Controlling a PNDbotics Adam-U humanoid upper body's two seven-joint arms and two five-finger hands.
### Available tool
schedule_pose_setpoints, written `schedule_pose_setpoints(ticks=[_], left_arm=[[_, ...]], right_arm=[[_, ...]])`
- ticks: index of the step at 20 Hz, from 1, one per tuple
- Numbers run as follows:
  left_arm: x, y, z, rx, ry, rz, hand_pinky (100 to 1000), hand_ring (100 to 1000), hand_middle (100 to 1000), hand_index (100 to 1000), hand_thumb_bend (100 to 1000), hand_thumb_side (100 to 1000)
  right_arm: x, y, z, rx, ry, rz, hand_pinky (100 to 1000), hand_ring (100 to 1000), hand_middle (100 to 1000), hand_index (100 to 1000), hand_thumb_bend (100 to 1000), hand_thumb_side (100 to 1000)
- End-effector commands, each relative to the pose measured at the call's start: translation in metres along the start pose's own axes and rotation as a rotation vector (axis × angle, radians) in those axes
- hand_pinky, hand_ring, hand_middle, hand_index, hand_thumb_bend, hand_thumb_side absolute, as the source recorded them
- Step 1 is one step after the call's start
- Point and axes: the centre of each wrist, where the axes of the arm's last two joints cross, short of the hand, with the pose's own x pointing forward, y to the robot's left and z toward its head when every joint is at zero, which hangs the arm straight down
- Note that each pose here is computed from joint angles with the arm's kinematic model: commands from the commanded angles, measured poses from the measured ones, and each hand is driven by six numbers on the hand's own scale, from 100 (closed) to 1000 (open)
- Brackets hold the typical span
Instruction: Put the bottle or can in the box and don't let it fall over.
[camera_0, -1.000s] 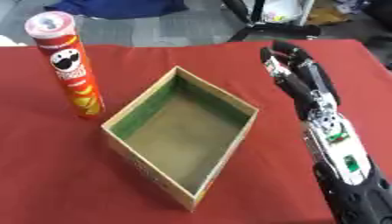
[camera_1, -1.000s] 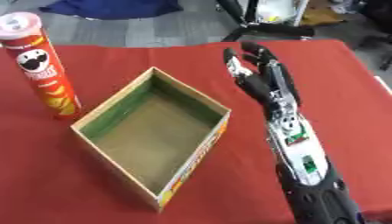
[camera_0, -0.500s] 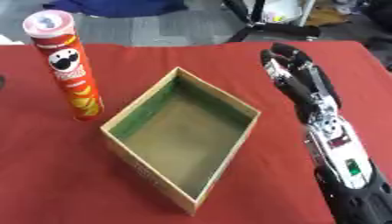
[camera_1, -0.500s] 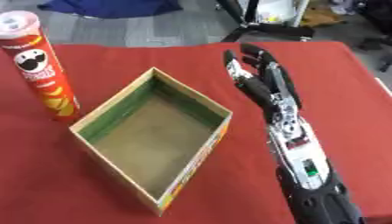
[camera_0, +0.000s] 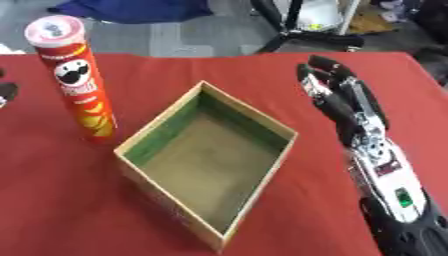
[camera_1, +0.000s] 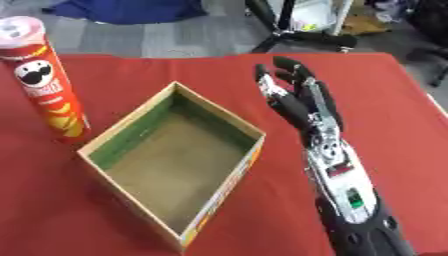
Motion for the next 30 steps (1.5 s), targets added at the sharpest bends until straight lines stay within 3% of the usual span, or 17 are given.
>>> schedule_pose_setpoints(ticks=[1, 19, 30], left_arm=[[0.008, 0.011, -0.006, 0.004, -0.02, -0.032, 902, 966, 906, 920, 407, 675], [0.014, 0.015, -0.019, -0.118, -0.063, -0.125, 925, 993, 932, 948, 506, 678], [0.019, 0.016, -0.028, -0.117, -0.065, -0.141, 939, 1000, 958, 967, 535, 681]], right_arm=[[0.009, 0.001, -0.003, 0.011, -0.032, -0.003, 802, 925, 859, 830, 288, 420], [0.013, 0.005, -0.006, 0.033, -0.046, -0.011, 805, 926, 860, 830, 277, 424], [0.016, 0.008, -0.007, 0.042, -0.051, -0.017, 805, 922, 857, 828, 272, 426]])
